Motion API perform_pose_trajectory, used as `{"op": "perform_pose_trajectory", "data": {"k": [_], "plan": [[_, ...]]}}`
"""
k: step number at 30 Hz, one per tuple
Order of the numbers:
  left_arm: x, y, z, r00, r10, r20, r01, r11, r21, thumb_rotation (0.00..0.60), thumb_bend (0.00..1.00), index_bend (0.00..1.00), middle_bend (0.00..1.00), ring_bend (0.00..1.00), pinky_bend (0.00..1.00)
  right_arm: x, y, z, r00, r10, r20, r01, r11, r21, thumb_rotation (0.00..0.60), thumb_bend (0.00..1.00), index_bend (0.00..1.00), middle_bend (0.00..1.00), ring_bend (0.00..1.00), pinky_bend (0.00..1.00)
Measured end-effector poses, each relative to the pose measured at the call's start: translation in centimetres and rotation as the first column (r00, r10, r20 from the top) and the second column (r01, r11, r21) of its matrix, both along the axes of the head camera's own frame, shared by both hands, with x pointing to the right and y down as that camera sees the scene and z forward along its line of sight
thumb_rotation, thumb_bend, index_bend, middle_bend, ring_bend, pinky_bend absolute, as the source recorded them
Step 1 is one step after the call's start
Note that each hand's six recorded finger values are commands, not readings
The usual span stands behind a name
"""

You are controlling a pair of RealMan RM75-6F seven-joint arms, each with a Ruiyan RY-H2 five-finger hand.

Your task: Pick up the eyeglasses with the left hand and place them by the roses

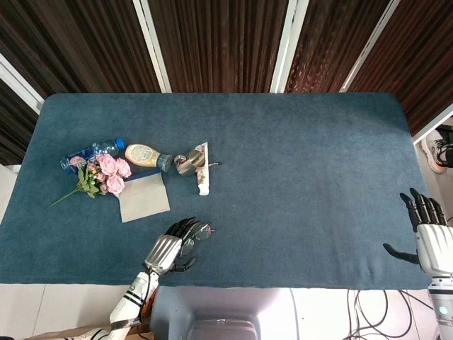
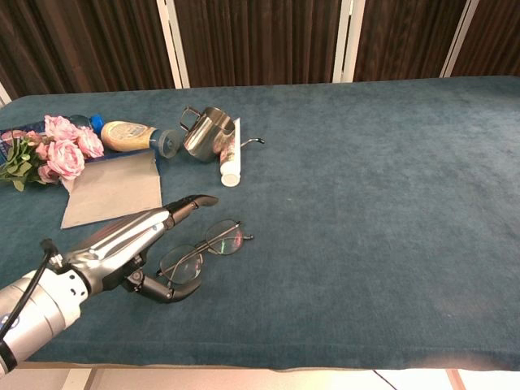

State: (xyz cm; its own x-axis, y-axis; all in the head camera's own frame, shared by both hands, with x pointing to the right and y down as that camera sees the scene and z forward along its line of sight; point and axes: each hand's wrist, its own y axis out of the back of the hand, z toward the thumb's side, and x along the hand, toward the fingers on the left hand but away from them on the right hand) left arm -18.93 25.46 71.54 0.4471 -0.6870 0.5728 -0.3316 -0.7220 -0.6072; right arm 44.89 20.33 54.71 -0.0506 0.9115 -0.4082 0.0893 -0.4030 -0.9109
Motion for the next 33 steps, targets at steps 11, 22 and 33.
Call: {"op": "perform_pose_trajectory", "data": {"k": [11, 22, 33], "plan": [[0.7, -0.1, 1.8, 1.000, -0.008, 0.020, 0.008, 1.000, -0.003, 0.600, 0.30, 0.00, 0.00, 0.00, 0.11, 0.3, -0.1, -0.5, 1.000, 0.007, 0.009, -0.007, 1.000, 0.016, 0.600, 0.15, 0.00, 0.00, 0.00, 0.00], [-0.4, -1.0, 2.4, 0.996, -0.037, 0.079, 0.032, 0.998, 0.052, 0.600, 0.31, 0.00, 0.00, 0.00, 0.11, 0.2, 0.0, -0.6, 1.000, 0.002, 0.007, -0.002, 1.000, 0.017, 0.600, 0.15, 0.00, 0.00, 0.00, 0.00], [-2.9, -2.4, 3.0, 0.983, -0.107, 0.152, 0.087, 0.988, 0.128, 0.600, 0.32, 0.06, 0.00, 0.00, 0.11, -0.1, 0.1, -0.5, 1.000, -0.006, 0.004, 0.006, 1.000, 0.014, 0.600, 0.15, 0.00, 0.00, 0.00, 0.00]]}}
